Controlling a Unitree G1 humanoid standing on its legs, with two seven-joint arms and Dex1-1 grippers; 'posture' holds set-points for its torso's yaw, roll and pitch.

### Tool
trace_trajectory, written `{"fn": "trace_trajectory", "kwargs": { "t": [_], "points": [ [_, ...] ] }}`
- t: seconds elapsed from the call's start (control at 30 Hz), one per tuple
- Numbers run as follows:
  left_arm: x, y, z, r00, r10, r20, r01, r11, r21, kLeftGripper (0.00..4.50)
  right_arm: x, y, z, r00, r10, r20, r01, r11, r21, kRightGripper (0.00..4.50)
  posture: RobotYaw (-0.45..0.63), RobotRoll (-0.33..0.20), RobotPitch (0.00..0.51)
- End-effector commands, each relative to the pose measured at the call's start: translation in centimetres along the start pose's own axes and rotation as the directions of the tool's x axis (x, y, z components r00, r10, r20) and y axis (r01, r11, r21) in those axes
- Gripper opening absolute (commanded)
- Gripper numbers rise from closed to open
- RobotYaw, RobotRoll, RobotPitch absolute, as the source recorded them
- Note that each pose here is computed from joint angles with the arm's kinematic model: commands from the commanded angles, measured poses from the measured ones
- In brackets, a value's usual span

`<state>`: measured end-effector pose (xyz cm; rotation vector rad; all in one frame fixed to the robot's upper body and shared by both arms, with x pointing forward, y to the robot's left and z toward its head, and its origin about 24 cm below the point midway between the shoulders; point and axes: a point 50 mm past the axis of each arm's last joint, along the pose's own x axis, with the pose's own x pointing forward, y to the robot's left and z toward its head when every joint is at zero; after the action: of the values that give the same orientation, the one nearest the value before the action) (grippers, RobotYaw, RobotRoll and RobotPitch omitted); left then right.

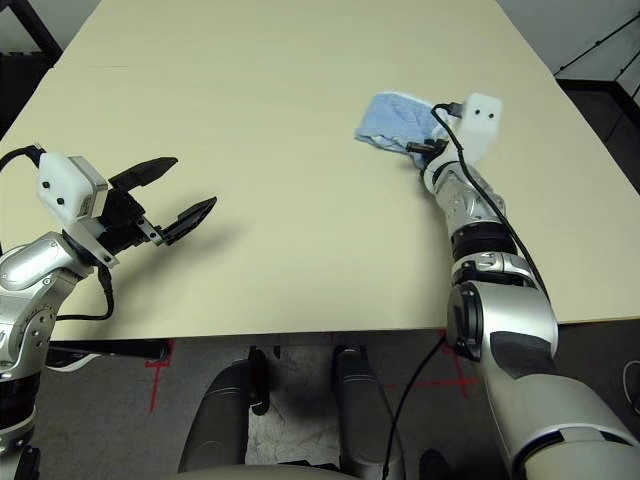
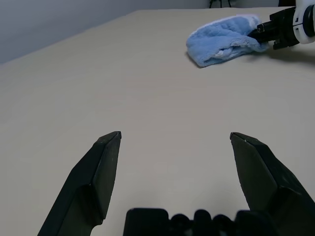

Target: Fold the towel and set it aside.

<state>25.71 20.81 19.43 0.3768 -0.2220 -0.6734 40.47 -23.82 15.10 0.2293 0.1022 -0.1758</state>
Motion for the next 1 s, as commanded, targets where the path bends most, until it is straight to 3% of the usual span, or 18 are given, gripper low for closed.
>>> {"fn": "trace_trajectory", "kwargs": {
  "t": [0.03, 1.0],
  "points": [
    [0.2, -0.3, -0.3, 1.000, -0.023, -0.010, 0.023, 1.000, 0.004, 4.50, -0.1, -1.8, -0.1, 0.997, -0.078, 0.011, 0.078, 0.997, -0.004, 0.02, -0.13, 0.000, 0.191],
    [0.3, -1.1, -1.2, 0.995, -0.096, -0.036, 0.095, 0.995, -0.039, 4.50, -1.5, -7.0, 0.5, 0.928, -0.357, 0.105, 0.352, 0.934, 0.060, 0.02, -0.20, 0.000, 0.271]
  ]
}}
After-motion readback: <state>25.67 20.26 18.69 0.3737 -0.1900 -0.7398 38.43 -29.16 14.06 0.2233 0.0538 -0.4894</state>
